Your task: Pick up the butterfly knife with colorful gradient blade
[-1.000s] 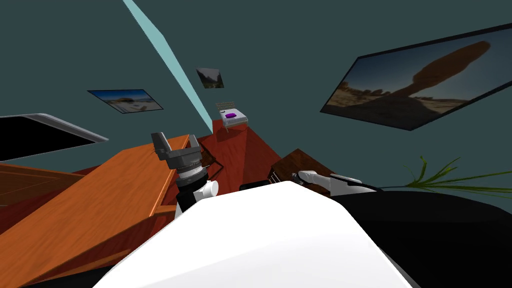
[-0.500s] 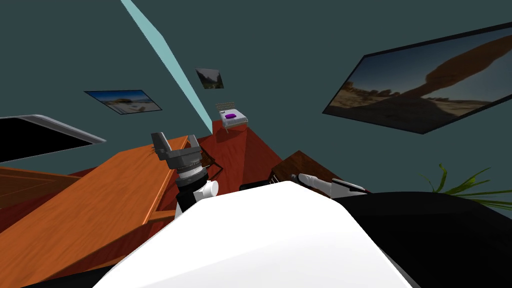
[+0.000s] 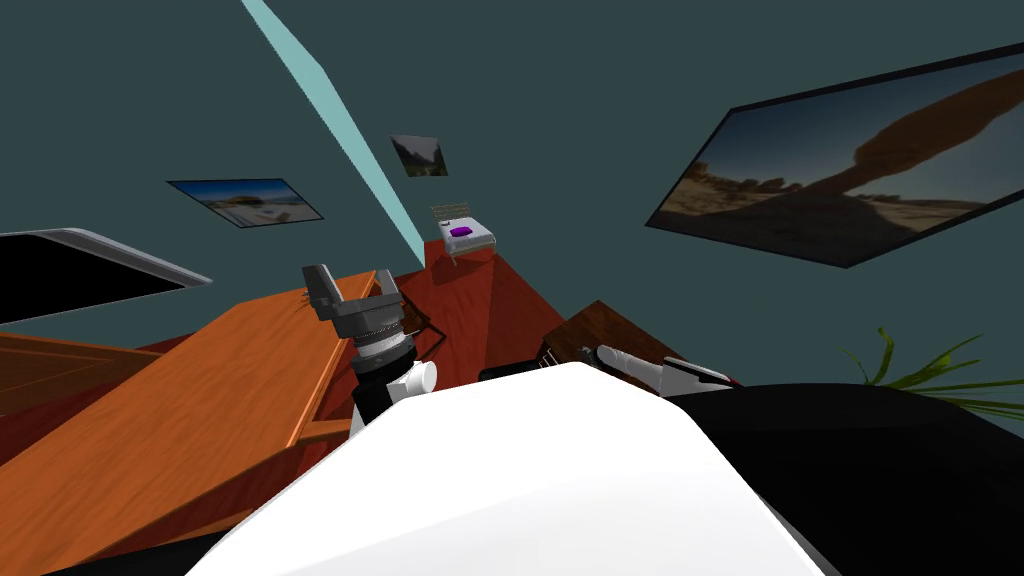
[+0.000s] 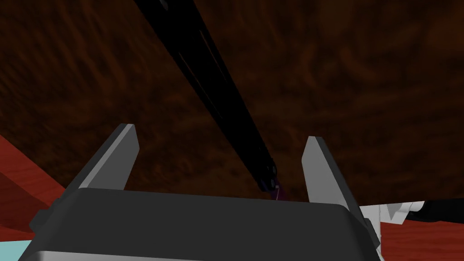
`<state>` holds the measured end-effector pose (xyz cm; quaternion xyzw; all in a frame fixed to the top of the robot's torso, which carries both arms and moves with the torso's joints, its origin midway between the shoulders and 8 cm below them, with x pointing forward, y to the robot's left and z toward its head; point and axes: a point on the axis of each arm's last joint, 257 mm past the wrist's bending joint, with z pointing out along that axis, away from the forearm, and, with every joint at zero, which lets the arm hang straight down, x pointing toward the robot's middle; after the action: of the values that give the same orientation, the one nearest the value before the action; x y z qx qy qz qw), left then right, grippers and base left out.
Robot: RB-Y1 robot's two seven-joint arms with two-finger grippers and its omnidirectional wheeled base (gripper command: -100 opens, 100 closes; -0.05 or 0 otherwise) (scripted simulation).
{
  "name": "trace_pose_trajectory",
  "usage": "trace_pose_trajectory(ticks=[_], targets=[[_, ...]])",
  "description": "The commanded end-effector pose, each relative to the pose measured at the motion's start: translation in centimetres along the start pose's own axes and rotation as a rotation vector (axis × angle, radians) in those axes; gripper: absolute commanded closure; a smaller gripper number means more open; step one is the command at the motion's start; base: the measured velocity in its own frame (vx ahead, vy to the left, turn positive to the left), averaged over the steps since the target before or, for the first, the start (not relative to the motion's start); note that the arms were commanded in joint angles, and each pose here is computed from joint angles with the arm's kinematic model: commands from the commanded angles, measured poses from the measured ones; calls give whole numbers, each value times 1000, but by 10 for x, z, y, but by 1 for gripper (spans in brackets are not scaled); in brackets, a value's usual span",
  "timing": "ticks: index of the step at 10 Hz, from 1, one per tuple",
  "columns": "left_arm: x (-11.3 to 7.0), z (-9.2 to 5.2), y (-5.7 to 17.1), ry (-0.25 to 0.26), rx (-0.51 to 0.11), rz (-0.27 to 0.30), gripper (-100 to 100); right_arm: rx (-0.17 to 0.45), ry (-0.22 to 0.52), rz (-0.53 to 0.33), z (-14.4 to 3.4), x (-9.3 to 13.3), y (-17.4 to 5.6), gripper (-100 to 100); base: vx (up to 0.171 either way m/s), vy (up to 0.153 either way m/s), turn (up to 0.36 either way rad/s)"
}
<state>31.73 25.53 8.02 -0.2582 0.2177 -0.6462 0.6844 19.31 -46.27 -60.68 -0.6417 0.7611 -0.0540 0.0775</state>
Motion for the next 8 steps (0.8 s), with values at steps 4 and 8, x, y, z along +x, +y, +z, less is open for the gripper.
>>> trace_pose_trajectory(ticks=[4, 8], targets=[[0, 0, 0, 0, 0, 0, 0, 12, -8, 37, 14, -17, 20, -100, 28, -39, 29], [0, 0, 0, 0, 0, 0, 0, 19, -7, 36, 14, -17, 17, 100, 3, -9, 21]])
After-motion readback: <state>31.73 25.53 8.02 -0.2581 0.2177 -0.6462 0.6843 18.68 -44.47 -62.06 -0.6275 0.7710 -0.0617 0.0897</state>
